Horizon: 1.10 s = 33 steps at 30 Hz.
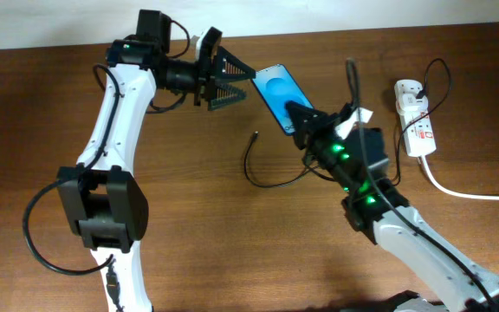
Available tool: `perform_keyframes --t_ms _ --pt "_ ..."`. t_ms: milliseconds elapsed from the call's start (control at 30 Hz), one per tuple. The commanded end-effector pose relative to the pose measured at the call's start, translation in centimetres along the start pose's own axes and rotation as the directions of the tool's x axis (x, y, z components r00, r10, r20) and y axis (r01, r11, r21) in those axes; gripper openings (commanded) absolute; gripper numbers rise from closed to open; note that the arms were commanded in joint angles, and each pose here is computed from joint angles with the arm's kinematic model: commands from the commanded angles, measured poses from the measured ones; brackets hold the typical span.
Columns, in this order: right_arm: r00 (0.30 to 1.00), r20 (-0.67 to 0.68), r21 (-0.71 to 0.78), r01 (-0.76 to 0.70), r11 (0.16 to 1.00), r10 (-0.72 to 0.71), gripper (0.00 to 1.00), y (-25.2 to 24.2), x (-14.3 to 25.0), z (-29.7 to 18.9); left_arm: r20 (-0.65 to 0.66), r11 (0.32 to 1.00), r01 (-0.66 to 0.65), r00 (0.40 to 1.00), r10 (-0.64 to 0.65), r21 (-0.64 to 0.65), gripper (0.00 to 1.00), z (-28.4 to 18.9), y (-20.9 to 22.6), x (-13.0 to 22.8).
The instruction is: Plug charger to phone and switch on socket
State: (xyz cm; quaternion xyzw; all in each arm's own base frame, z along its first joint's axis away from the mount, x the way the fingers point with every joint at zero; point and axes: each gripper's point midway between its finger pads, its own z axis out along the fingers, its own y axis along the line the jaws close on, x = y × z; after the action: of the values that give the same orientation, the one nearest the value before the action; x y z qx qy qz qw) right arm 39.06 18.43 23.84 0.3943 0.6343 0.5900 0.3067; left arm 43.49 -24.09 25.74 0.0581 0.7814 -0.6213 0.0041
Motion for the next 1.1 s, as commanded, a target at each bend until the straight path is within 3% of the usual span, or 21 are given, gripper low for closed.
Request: perform_keyframes --t_ms 0,300,767,1067 --pt "0.998 0.062 -0.038 -0.002 0.999 0.005 0.04 1.2 -0.2 1.3 0.006 1.000 0.012 1.000 -0.011 -0.006 0.77 0.4 -0.9 -0.3" --pt "0.998 0.063 -0.061 0.001 0.998 0.003 0.04 2.8 -0.3 3.2 0.024 0.996 0.050 0.999 -0.048 -0.070 0.64 0.9 0.1 -0.5" --pt "0.999 0.048 -0.074 0.001 0.997 0.003 0.04 3.5 0.9 3.4 0.068 0.990 0.095 0.994 -0.089 -0.103 0.56 1.9 0.2 -1.7" --pt "0.997 0.026 -0.060 -0.066 0.996 0.068 0.04 3.0 2.6 4.3 0.088 0.984 0.099 0.992 -0.086 -0.148 0.38 2.3 0.8 -1.9"
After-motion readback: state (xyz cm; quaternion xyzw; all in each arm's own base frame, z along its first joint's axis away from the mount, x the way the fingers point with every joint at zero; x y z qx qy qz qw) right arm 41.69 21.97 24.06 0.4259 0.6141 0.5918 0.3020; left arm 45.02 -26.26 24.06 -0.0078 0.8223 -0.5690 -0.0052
